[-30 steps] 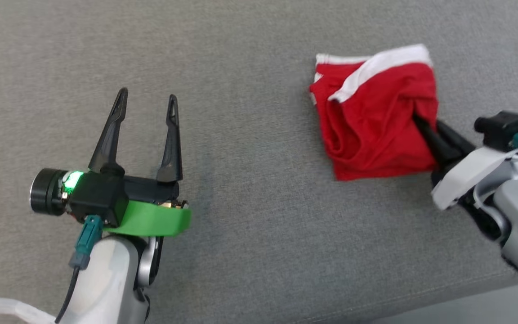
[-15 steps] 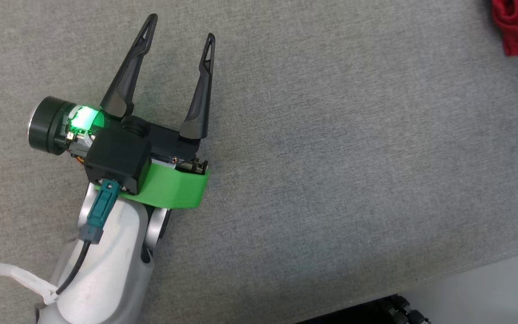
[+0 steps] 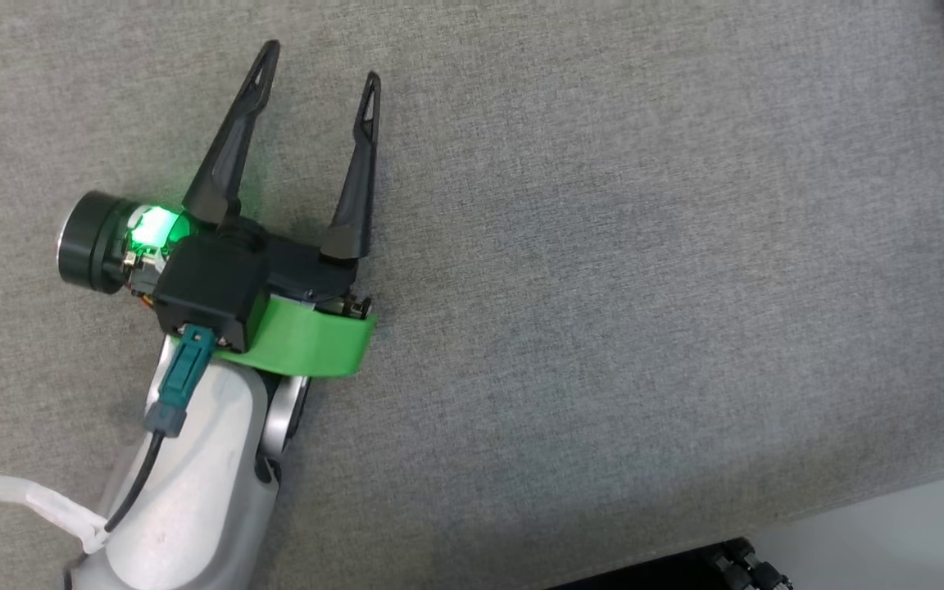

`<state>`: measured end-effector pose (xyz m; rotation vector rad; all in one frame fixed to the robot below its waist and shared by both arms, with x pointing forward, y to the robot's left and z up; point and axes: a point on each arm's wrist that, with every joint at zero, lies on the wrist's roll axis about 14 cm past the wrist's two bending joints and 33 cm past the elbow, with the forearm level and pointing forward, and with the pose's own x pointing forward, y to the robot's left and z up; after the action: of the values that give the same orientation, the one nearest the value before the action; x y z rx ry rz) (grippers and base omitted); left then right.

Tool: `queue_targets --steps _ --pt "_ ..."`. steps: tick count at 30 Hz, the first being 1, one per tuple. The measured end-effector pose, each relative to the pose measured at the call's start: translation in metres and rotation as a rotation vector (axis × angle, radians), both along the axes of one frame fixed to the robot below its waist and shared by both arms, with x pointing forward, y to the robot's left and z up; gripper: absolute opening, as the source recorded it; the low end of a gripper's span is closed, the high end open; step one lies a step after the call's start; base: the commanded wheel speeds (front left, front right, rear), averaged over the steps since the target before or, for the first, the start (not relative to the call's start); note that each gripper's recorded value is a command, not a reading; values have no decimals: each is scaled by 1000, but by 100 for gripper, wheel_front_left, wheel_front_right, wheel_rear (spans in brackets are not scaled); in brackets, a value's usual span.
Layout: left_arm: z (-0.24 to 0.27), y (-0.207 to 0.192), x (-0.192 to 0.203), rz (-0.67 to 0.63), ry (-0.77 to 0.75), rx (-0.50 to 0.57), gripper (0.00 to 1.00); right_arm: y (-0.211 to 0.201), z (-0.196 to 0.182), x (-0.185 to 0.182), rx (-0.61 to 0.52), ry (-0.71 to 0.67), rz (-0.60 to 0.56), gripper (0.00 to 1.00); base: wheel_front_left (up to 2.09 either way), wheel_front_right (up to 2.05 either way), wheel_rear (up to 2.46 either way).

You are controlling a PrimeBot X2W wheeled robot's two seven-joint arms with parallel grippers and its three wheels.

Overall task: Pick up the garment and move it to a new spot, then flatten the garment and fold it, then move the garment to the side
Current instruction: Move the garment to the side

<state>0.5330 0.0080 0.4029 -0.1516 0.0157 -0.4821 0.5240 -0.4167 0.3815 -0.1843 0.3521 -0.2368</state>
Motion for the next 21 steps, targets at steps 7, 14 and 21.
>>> queue_targets --steps 7,14,21 --pt "7 7 -19 23 37 16 100 11 37 -48 50 -155 -62 100 0 0 0" --pt "28 20 -42 77 47 17 100 56 81 -86 86 -297 -7 100 0 0 0" --pt "51 40 -64 149 32 19 100 109 109 -118 158 -392 69 100 0 0 0"
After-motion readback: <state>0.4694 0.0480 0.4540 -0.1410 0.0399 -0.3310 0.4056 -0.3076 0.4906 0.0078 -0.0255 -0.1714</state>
